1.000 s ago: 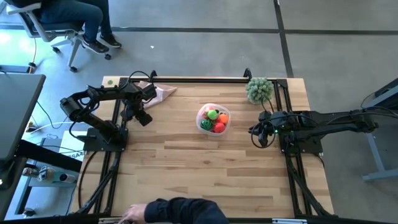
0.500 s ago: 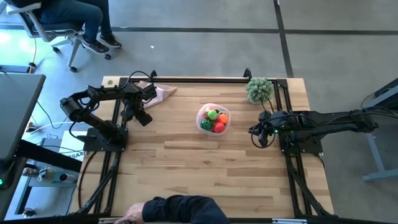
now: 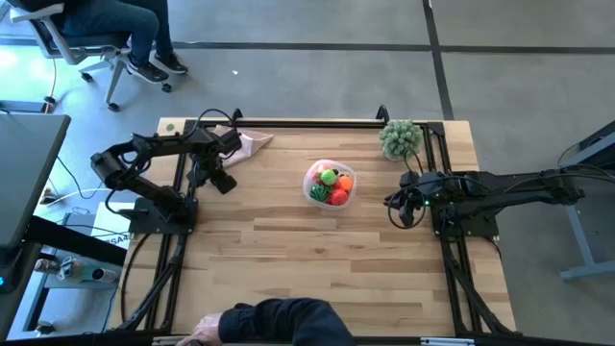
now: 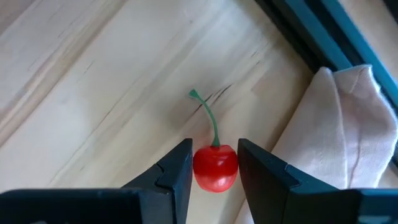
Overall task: Pick and placing Produce into tupperware
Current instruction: Put the cherry into the transparent bin
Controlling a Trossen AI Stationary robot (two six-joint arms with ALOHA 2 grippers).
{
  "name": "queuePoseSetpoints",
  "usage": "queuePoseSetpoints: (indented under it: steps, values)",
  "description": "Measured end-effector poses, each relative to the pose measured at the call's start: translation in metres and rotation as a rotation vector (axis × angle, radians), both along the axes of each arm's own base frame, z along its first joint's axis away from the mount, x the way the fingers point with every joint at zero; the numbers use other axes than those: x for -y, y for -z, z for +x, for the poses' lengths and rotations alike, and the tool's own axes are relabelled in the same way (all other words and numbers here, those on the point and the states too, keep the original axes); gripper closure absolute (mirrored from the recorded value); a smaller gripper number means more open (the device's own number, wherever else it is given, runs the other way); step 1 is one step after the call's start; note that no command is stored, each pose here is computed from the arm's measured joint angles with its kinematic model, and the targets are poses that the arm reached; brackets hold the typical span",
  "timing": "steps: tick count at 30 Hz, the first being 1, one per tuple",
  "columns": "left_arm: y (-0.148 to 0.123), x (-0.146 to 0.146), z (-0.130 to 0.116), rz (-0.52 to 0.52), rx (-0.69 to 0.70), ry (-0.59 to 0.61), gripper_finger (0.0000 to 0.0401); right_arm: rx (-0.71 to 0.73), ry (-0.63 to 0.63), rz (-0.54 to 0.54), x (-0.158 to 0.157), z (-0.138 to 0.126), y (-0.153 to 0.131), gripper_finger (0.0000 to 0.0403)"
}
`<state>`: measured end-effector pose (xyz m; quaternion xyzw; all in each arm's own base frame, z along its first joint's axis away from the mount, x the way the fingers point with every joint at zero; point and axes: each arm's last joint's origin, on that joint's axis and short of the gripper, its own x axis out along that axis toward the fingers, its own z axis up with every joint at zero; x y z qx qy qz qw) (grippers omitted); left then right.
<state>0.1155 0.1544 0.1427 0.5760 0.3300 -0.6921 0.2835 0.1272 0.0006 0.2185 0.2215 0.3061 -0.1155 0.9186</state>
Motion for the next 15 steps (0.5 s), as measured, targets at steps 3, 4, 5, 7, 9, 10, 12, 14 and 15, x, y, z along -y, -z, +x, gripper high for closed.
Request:
queuePoseSetpoints:
  steps: [3, 4, 5, 7, 9, 10, 12, 14, 15]
  values:
    - [-0.0013, 0.0000, 0.0003, 0.005, 0.015, -0.001, 0.0286, 0.000, 0.000, 0.000, 0.0000, 0.0000, 0.0000, 0.0331]
    - [-0.0013, -0.0001, 0.0003, 0.006, 0.016, -0.001, 0.0286, 0.000, -0.001, 0.000, 0.0000, 0.0000, 0.0000, 0.0331]
    - [-0.0013, -0.0001, 0.0003, 0.006, 0.016, -0.001, 0.0286, 0.000, -0.001, 0.000, 0.0000, 0.0000, 0.0000, 0.0331]
    - [-0.0012, -0.0003, 0.0007, 0.005, 0.022, -0.002, 0.0286, 0.000, -0.001, 0.000, 0.0000, 0.0000, 0.0000, 0.0331]
    - [-0.0012, -0.0002, 0.0006, 0.004, 0.022, -0.002, 0.0286, 0.000, 0.000, 0.000, 0.0000, 0.0000, 0.0000, 0.0331]
    - [-0.0012, -0.0002, 0.0006, 0.005, 0.022, -0.002, 0.0286, 0.000, 0.000, 0.000, 0.0000, 0.0000, 0.0000, 0.0331]
    - [-0.0012, -0.0002, 0.0005, 0.005, 0.020, -0.002, 0.0286, 0.000, 0.000, 0.000, 0.0000, 0.0000, 0.0000, 0.0331]
    - [-0.0017, -0.0001, 0.0006, 0.007, 0.025, -0.002, 0.0286, 0.000, 0.000, 0.000, 0.0000, 0.0000, 0.0000, 0.0331]
    - [-0.0024, 0.0000, 0.0005, 0.008, 0.029, -0.002, 0.0286, 0.000, 0.000, 0.000, 0.0000, 0.0000, 0.0000, 0.0331]
